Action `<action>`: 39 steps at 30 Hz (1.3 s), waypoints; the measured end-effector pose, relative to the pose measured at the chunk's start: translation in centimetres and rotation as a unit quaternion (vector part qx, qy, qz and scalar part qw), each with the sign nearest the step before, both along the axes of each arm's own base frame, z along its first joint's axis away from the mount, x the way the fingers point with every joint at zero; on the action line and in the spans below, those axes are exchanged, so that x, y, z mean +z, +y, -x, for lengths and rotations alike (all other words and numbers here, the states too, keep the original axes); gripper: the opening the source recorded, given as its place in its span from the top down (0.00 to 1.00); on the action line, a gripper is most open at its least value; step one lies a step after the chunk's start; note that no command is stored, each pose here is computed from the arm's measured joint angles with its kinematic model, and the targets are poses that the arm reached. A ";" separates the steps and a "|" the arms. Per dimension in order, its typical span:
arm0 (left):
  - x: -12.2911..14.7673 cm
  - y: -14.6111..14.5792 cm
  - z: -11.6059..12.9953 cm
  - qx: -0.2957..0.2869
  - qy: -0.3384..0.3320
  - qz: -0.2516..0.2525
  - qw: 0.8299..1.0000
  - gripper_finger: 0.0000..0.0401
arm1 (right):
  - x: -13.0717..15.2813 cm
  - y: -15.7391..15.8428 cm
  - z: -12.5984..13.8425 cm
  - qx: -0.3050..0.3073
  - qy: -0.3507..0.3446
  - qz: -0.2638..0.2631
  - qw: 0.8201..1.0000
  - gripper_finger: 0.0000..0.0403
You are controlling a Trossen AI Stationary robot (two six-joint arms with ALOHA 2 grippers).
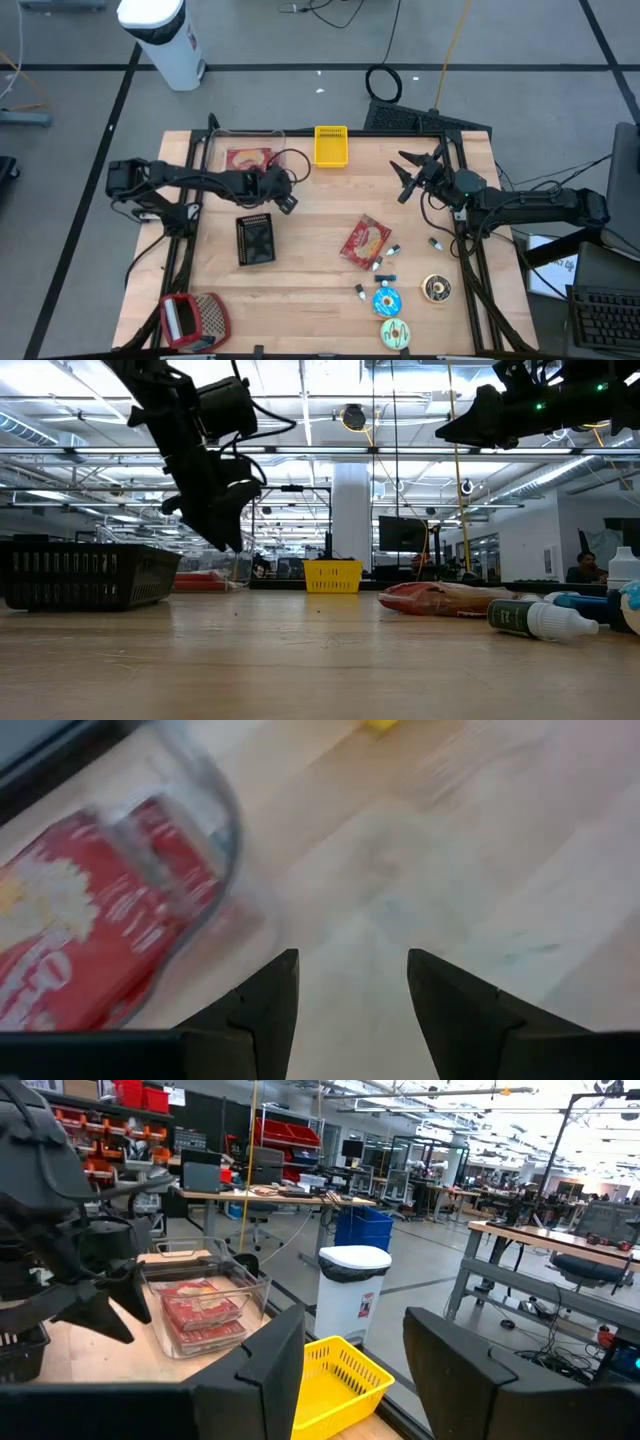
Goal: Pick & Place Food Item
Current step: Put the popcorn pack into the transparent bin
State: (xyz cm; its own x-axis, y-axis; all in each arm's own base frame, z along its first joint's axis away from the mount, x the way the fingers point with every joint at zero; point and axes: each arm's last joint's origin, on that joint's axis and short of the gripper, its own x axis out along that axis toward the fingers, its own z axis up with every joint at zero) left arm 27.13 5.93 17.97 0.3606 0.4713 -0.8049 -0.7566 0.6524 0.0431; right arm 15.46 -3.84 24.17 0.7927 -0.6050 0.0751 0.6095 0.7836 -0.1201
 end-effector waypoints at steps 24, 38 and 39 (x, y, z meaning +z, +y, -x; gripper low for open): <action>-0.4 0.9 1.7 0.089 0.063 -0.030 0.994 0.54 | -0.8 0.5 -0.3 0.098 0.028 -0.021 0.995 0.60; 1.6 -1.6 -2.7 -0.133 -0.127 0.008 0.983 0.54 | -6.2 2.9 -1.8 0.186 0.234 -0.301 0.905 0.60; 1.9 -1.7 -3.0 -0.160 -0.146 0.008 0.976 0.54 | -6.8 3.3 -2.0 0.189 0.259 -0.303 0.898 0.60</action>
State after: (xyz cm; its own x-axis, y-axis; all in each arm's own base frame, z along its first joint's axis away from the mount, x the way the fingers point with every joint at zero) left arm 30.13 4.22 19.89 0.7027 0.2857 -0.6516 -0.4929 0.8560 -0.1562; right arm 17.44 -0.58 17.33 0.7840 -0.0911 -0.6140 0.2716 0.9398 0.2073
